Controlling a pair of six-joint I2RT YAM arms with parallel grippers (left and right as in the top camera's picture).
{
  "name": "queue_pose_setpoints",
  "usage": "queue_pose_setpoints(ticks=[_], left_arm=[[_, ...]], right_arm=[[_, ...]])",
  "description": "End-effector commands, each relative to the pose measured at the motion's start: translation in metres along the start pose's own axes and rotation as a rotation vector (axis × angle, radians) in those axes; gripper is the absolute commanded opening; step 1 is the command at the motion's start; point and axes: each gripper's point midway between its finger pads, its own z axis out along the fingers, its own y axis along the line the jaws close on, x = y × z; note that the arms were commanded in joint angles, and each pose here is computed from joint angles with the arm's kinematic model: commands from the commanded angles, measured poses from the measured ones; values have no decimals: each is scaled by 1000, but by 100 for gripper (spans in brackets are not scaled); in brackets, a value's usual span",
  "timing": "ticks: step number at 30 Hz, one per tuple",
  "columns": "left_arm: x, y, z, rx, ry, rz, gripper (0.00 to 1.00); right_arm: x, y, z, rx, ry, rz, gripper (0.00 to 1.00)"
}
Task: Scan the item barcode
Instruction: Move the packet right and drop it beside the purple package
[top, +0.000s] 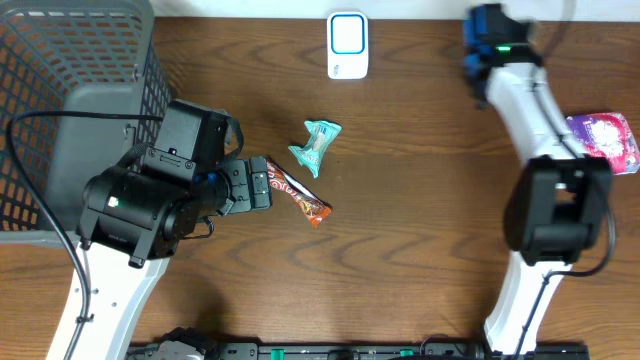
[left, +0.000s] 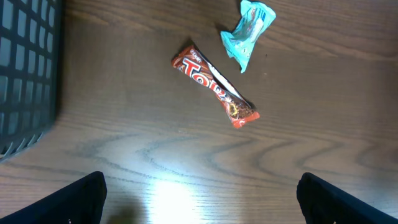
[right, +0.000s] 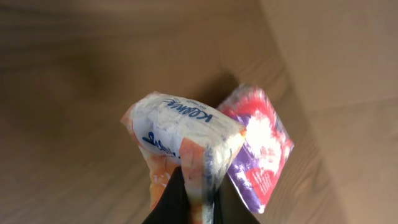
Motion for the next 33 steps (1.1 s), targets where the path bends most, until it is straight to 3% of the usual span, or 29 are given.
queue_pose_setpoints(ticks=[1,4,6,7,8,9,12,18,25,30,33], left_arm=[[-2,1,-3,-5,-12,8,98],[-2,1,-3,-5,-12,8,98],[-2,1,-3,-5,-12,8,98],[-2,1,-3,-5,-12,8,98],[-2,1,-3,-5,-12,8,98],[-2,1,-3,-5,-12,8,98],[-2,1,-3,-5,-12,8,98],[-2,1,-3,-5,-12,8,98],[-2,1,-3,-5,-12,8,98],[-2,1,-3,-5,-12,8,98],[-2,1,-3,-5,-12,8,98]], right_arm=[[21,-3,29,-174,136,116,1],[34,-17,48,-238,216,165,4],[41,-21,56,-295,258,197,34],[44,-20,58,-326,275,209,62],[47,-20,59,-357,292,218,82],[50,-18,59,-384,308,218,90],[58,-11,53,-438,345,201,96],[65,21,28,-616,402,185,97],[66,70,-20,-831,437,136,87],[74,122,-92,-1121,489,50,89],[80,154,-156,-1373,509,-36,98]])
